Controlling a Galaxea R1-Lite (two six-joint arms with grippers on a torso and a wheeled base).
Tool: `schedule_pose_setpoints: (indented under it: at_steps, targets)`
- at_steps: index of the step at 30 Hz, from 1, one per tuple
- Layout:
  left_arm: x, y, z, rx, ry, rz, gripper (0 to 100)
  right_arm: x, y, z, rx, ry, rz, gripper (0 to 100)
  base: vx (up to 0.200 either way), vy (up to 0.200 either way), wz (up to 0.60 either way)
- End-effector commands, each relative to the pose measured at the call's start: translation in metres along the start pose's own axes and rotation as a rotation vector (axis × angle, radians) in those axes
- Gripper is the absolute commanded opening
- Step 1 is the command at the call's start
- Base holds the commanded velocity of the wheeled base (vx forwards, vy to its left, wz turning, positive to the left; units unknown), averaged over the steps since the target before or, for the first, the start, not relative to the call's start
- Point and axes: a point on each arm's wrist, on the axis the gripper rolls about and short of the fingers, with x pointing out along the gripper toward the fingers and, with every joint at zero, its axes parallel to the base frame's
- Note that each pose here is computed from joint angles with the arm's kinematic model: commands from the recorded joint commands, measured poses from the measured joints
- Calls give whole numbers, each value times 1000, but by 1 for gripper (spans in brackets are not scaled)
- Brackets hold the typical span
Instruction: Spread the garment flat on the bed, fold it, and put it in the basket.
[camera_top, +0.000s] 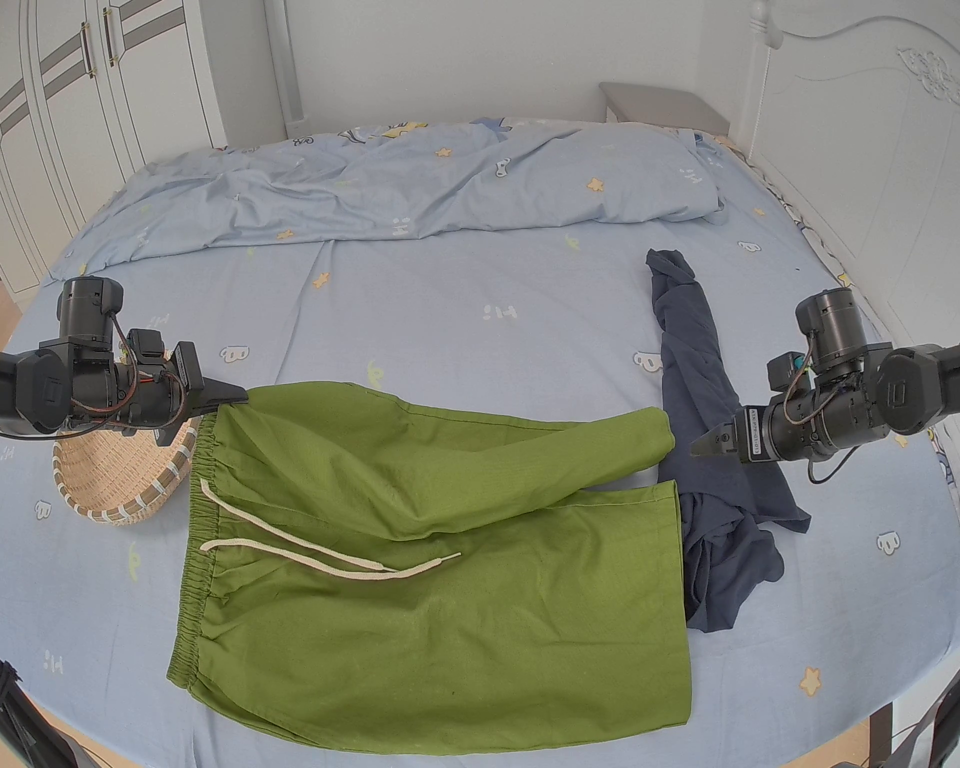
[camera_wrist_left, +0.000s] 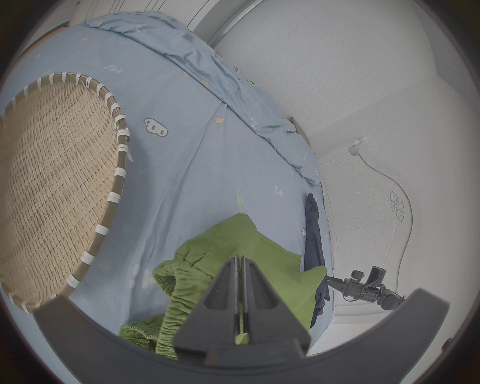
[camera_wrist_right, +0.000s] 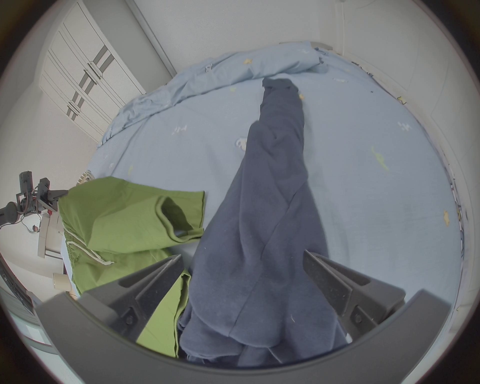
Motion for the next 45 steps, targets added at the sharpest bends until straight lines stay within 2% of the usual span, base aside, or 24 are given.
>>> schedule_pose_setpoints:
  at_steps: [1,5,10,11,23,28,30,31,32,40,45]
  targets:
    - [0,1,0,-2,2,1,0,30,3,-10,-4,81,0,100,0,0,0]
    - [0,1,-1,-5,3,2,0,41,5,-15,-8,109,5,100,0,0,0]
    - [0,1,0,-6,2,3,0,43,7,-12,-12,100,10,100,0,0,0]
    - [0,1,0,-5,1,2,0,43,7,-11,-11,96,10,0,0,0,0]
    - [0,0,-1,-6,4,0,0,40,-6,-7,43,82,-15,0,0,0,0]
    - [0,1,-1,-8,6,2,0,30,-23,4,87,38,-46,0,0,0,0]
    - [0,1,-2,-8,5,3,0,7,-42,16,125,-36,-78,0,0,0,0]
    - [0,1,-2,-8,5,3,0,7,-42,16,125,-36,-78,0,0,0,0]
    - [0,1,-2,-8,6,2,0,-14,-57,23,157,-74,-108,0,0,0,0]
    - [0,2,-2,-9,7,2,0,-58,-105,27,245,-102,-134,0,0,0,0]
    - [1,1,-3,-8,8,1,0,-56,-115,19,259,-79,-151,0,0,0,0]
